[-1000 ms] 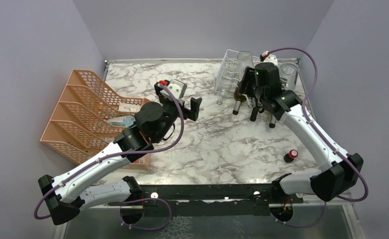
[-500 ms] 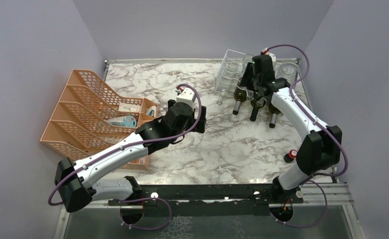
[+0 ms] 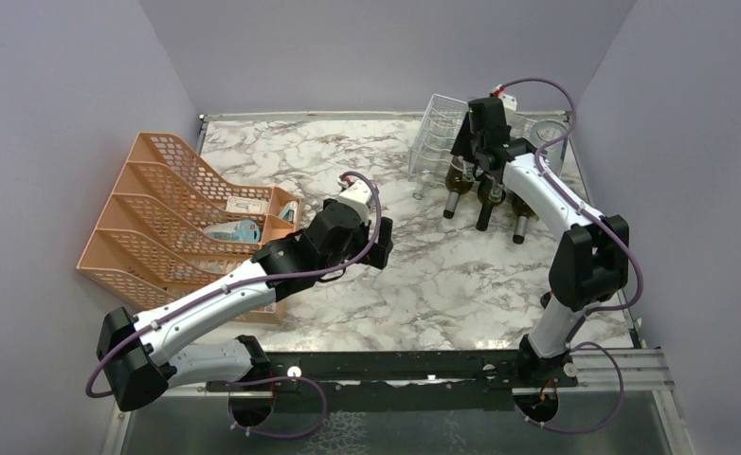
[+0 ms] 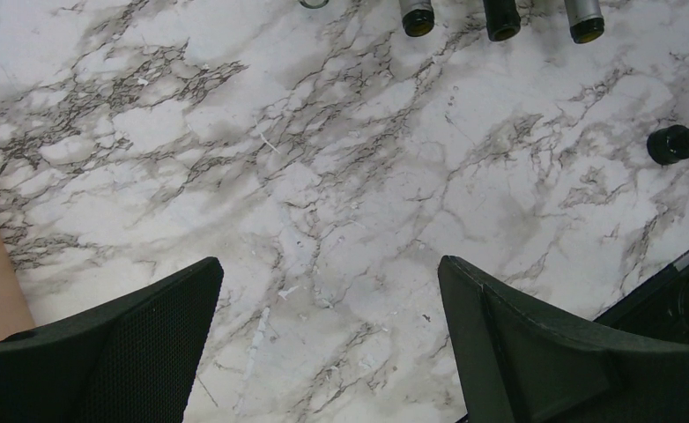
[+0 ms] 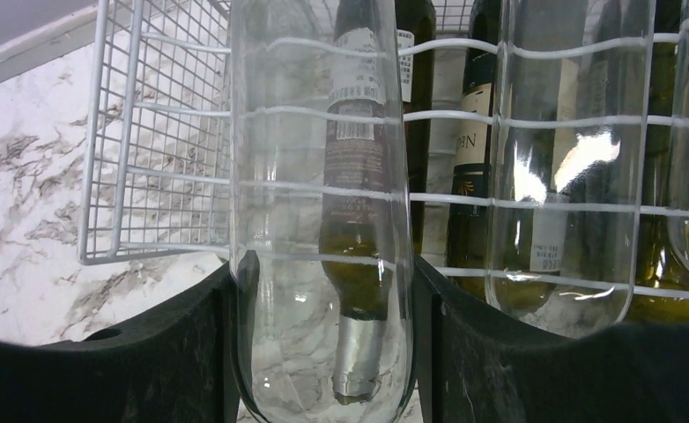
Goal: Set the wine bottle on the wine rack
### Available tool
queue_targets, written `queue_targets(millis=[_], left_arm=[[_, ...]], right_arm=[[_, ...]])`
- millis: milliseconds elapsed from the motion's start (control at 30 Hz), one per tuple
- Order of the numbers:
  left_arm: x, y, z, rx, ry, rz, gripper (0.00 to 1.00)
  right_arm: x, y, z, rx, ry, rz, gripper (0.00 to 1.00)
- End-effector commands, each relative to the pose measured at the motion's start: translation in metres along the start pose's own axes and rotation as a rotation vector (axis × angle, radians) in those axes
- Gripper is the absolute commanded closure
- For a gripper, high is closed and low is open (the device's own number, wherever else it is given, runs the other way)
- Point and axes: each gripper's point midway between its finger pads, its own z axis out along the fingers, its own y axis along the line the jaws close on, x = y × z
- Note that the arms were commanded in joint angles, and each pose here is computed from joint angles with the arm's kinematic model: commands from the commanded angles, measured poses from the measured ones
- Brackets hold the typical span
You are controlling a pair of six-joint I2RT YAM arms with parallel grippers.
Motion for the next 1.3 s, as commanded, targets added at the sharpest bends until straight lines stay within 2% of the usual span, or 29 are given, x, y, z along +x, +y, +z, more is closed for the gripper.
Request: queue_targets(millis=[0,267,467,767,833,900,1067,1267], left_arm=[[-0.006,-0.014,-0.001,0.083,-0.006,0.042,0.01],[-0.004,-0.019,0.007,0.086,0.029,0.023,0.01],[-0.007,-0.012,0.011,0.014,0.029,-0.036,0.01],[-0.007,-0.021,0.012,0.065,0.054,0.008,0.01],[-0.007,-0.023,0.012,0.074,0.056,0.012,0.01],[-0.008,-0.024,0.012,0.081,0.057,0.014,0.01],[-0.012,-0.026,0.012,0.086,0.050,0.016,0.01],[-0.023,-0.022,0.008,0.063,0.009,0.023,0.01]], right_arm=[[-0.034,0.005,0.007,0.021,-0.111,0.055,0.99],[-0.030,0.000,0.023,0.066,-0.127,0.035,0.98],[-0.032,-0.002,0.038,0.100,-0.154,0.003,0.98],[-0.019,-0.006,0.062,0.142,-0.140,-0.030,0.97],[-0.015,-0.007,0.065,0.151,-0.131,-0.036,0.88],[-0.010,-0.007,0.068,0.149,-0.118,-0.040,0.72],[-0.009,-0.001,0.065,0.113,-0.102,-0.032,0.44],[-0.028,0.011,0.043,0.044,-0.115,-0.012,0.22]])
